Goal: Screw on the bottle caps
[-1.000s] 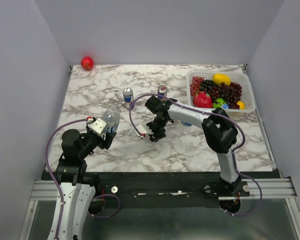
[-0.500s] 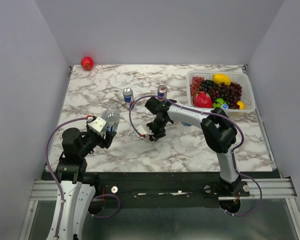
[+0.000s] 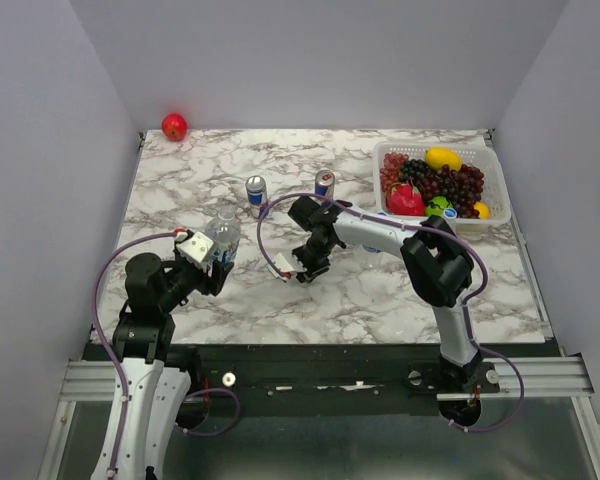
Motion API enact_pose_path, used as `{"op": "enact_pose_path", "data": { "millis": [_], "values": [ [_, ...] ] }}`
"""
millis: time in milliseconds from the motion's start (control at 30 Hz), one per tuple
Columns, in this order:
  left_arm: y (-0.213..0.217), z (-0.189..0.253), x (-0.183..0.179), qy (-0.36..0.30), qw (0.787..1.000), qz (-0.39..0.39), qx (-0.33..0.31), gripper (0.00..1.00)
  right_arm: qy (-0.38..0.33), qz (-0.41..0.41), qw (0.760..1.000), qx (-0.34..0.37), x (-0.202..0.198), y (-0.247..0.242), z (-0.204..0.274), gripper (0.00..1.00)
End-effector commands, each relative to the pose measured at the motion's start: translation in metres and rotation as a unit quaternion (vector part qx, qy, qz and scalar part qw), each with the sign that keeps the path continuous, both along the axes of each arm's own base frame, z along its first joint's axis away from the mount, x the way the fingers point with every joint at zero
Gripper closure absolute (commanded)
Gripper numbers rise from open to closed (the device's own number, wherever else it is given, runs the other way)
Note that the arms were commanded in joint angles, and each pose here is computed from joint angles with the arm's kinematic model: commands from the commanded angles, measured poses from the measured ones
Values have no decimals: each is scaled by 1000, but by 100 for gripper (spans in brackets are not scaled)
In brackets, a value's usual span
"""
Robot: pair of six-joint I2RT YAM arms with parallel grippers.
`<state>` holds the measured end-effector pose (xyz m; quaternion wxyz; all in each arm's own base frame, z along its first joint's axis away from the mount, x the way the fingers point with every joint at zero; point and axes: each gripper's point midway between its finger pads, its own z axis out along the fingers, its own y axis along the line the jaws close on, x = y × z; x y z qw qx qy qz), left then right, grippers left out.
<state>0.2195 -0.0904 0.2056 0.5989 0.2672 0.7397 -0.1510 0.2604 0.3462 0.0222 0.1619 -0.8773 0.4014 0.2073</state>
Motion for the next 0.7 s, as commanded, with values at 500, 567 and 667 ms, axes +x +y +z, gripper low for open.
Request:
{"op": "enact_pose_path", "data": {
  "millis": [500,567,667],
  "values": [
    [-52,8,-1,-137,964,-226,30,100,19,-154,971,182,-26,-8,275,76],
    [-63,3,-6,-192,947,-258,12,100,30,-175,966,186,-36,-20,307,76],
    [-81,13,-18,-262,922,-283,-30,100,21,-194,957,215,-53,-39,352,76]
  ]
}}
